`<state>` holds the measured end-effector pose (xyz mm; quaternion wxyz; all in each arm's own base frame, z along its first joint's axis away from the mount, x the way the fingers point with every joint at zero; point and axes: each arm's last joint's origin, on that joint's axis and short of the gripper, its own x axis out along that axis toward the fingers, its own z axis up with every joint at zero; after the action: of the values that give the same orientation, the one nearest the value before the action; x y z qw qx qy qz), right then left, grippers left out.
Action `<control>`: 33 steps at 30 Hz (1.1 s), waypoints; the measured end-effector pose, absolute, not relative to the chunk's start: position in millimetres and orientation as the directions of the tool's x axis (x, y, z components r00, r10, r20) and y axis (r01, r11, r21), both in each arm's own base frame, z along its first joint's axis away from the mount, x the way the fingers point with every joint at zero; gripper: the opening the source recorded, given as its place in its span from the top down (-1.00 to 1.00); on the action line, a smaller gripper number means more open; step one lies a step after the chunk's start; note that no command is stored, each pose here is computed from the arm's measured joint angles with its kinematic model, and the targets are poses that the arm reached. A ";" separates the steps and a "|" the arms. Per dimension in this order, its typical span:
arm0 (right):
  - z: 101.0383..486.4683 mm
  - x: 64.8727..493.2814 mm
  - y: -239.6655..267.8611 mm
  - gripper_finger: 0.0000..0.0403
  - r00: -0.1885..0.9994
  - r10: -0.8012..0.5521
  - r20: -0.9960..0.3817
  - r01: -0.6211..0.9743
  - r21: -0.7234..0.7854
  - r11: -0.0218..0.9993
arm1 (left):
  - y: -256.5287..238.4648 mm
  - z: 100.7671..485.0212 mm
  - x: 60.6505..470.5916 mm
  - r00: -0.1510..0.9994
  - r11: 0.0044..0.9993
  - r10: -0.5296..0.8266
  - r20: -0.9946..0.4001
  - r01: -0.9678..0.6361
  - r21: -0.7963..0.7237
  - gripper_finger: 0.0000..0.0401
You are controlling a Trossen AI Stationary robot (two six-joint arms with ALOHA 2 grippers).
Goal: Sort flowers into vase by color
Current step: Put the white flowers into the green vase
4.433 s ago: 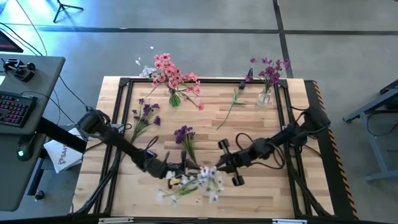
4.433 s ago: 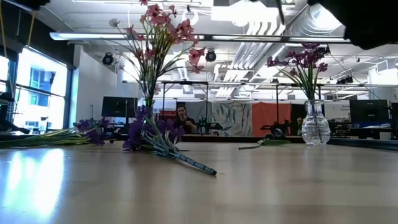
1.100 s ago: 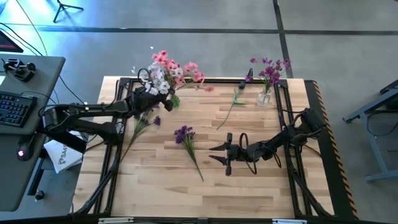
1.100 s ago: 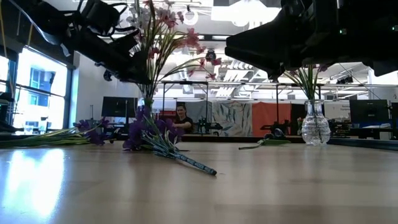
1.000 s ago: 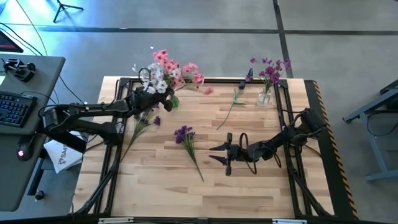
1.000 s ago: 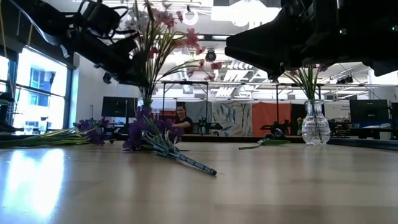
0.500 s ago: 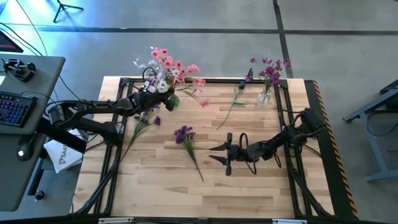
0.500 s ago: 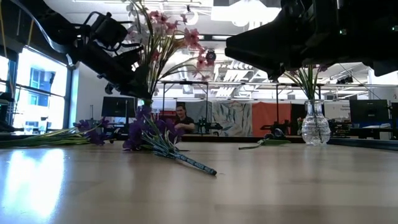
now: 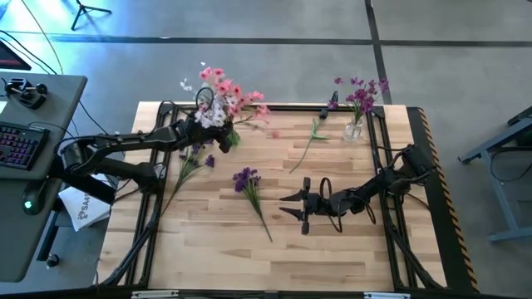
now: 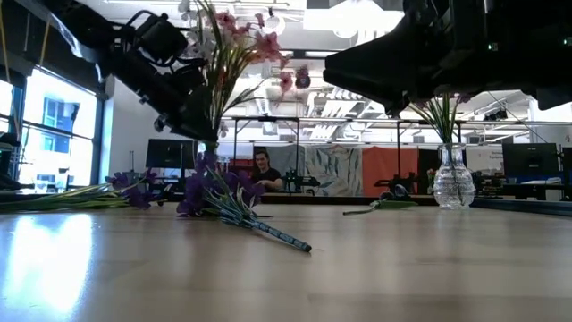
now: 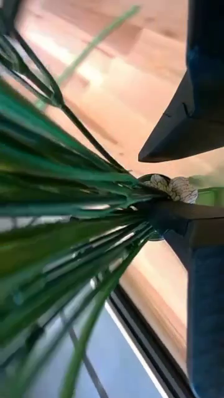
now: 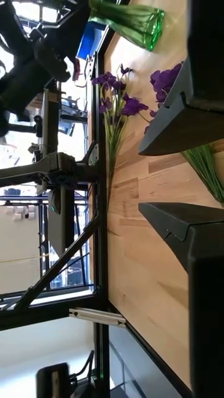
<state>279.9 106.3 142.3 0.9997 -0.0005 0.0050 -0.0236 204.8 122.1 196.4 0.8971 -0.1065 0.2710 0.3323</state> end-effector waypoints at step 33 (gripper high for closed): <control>140.7 279.8 106.3 0.38 0.999 -0.048 -0.026 0.048 -0.008 0.999 | 90.4 248.6 170.3 0.463 0.789 0.476 -0.748 -0.600 0.131 0.47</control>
<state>279.8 106.3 140.7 0.9996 -0.0038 0.0129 -0.0239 170.3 90.4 248.6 0.8519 -0.0756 0.4110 0.3158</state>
